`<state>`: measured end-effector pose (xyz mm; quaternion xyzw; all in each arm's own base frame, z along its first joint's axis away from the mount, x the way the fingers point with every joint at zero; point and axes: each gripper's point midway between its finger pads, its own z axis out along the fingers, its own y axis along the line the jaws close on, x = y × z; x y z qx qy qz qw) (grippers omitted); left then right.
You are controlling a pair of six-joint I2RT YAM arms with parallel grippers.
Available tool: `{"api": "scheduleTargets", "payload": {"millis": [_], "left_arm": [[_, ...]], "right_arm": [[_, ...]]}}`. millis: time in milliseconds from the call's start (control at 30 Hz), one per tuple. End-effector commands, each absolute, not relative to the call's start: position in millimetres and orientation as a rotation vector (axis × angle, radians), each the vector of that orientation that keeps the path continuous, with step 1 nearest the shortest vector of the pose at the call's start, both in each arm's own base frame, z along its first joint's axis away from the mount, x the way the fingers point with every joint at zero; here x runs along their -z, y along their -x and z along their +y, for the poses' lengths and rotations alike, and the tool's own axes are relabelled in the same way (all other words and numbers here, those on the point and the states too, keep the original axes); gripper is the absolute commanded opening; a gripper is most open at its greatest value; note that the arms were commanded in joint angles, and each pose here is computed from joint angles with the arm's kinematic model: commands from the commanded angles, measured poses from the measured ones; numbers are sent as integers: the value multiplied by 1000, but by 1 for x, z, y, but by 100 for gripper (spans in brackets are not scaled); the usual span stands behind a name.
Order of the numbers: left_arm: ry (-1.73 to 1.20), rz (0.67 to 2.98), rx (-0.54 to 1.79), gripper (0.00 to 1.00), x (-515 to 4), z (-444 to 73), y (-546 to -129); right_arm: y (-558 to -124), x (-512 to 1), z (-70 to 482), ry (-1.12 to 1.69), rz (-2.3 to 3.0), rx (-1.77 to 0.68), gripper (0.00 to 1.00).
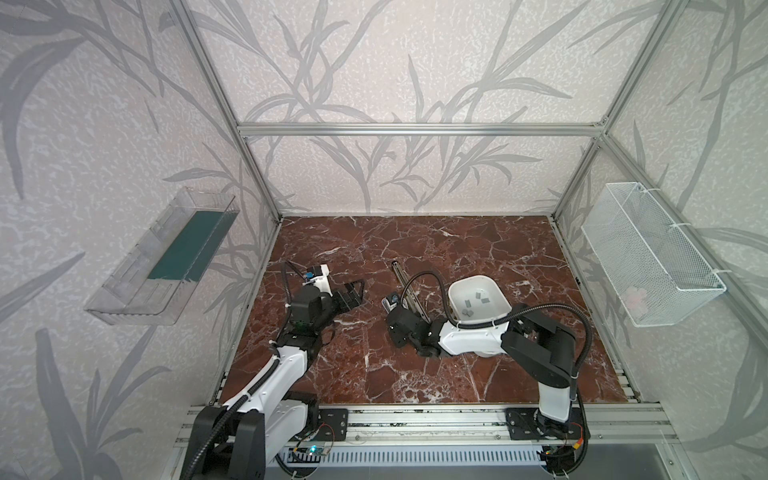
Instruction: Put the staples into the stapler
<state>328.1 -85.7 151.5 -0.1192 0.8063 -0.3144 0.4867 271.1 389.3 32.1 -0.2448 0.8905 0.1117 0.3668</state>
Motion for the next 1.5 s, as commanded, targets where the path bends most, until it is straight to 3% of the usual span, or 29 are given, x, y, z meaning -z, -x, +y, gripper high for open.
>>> {"api": "scheduleTargets", "payload": {"millis": [0, 233, 1167, 1467], "left_arm": [[265, 1943, 751, 99, -154, -85, -329], [272, 1958, 751, 99, -147, -85, -329], [271, 2033, 821, 99, -115, -96, -329], [258, 2040, 865, 99, -111, -102, -331]], "right_arm": [[-264, -26, 389, 639, 2301, -282, 26], [-255, -24, 400, 666, 2294, -321, 21], [-245, -27, 391, 663, 2237, -412, 26], [-247, -29, 395, 672, 2215, -430, 21]]}}
